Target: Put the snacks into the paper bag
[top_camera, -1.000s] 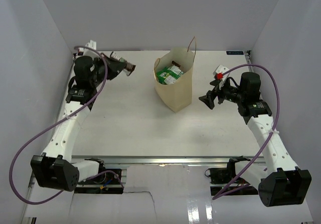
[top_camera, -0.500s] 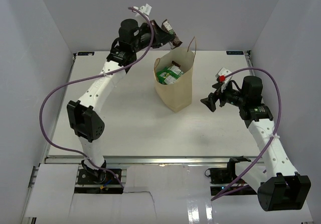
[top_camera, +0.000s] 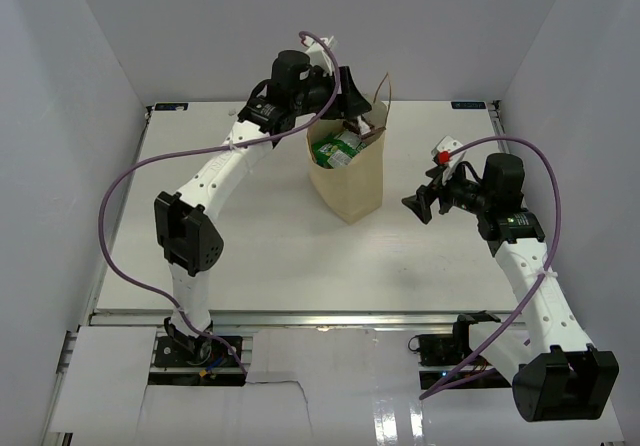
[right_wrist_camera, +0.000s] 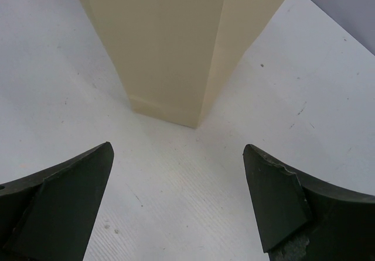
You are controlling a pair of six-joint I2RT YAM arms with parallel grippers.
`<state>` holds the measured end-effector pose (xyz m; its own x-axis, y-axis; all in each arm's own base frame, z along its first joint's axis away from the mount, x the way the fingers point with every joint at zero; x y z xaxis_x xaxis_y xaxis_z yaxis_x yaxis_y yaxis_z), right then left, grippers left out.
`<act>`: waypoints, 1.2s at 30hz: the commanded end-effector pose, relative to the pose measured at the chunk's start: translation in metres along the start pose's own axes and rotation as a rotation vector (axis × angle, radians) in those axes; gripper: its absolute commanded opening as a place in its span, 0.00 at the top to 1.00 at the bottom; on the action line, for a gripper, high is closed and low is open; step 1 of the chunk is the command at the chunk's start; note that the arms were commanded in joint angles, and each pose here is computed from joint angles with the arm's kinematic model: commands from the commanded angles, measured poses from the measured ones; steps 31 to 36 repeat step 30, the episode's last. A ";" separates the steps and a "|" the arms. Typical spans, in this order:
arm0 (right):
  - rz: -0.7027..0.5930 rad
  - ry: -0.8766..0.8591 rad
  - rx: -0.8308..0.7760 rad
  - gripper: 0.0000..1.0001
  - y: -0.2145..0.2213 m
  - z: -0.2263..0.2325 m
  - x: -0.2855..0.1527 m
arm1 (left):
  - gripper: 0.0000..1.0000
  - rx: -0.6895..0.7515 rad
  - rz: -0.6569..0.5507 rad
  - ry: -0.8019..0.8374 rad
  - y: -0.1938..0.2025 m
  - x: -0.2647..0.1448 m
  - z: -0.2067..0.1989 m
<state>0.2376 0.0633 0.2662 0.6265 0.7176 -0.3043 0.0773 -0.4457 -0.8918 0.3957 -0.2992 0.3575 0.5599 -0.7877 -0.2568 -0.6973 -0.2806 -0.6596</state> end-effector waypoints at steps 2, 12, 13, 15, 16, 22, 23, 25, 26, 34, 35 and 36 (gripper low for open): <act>0.024 0.050 0.049 0.03 0.000 -0.003 -0.003 | 0.20 0.119 -0.124 0.046 -0.033 -0.035 -0.041; 0.184 0.343 0.207 0.10 0.003 -0.021 -0.018 | 0.07 0.234 -0.244 -0.210 -0.002 -0.121 -0.022; 0.193 0.384 0.218 0.10 0.002 -0.023 -0.020 | 0.05 0.228 -0.274 -0.271 0.008 -0.132 -0.011; 0.231 0.483 0.260 0.10 0.004 -0.029 -0.025 | 0.02 0.198 -0.388 -0.310 0.026 -0.176 -0.009; 0.258 0.545 0.279 0.10 0.004 -0.033 -0.029 | 0.02 0.169 -0.396 -0.382 0.055 -0.196 0.013; 0.352 0.733 0.354 0.10 0.005 -0.040 -0.044 | 0.02 -0.024 -0.469 -0.461 0.140 -0.253 0.059; 0.360 0.740 0.357 0.10 0.006 -0.039 -0.045 | 0.02 -0.037 -0.535 -0.431 0.143 -0.269 0.055; 0.356 0.763 0.351 0.10 0.005 -0.037 -0.050 | 0.02 -0.054 -0.570 -0.416 0.150 -0.278 0.057; 0.364 0.767 0.350 0.10 0.008 -0.035 -0.051 | 0.02 -0.067 -0.576 -0.429 0.156 -0.280 0.061; 0.358 0.768 0.329 0.10 0.008 -0.031 -0.055 | 0.02 -0.074 -0.578 -0.427 0.161 -0.290 0.060; 0.358 0.768 0.329 0.10 0.008 -0.031 -0.055 | 0.02 -0.074 -0.578 -0.427 0.161 -0.290 0.060; 0.358 0.768 0.329 0.10 0.008 -0.031 -0.055 | 0.02 -0.074 -0.578 -0.427 0.161 -0.290 0.060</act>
Point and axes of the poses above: each gripper's point midway between its finger pads, its own x axis out along the fingers, its own z axis along the line the jaws close on, y = z × x, the point moved 9 cm from there along -x, back along the fingers, and after that the axes turned 13 degrees about -x, right-handed, at the moved point
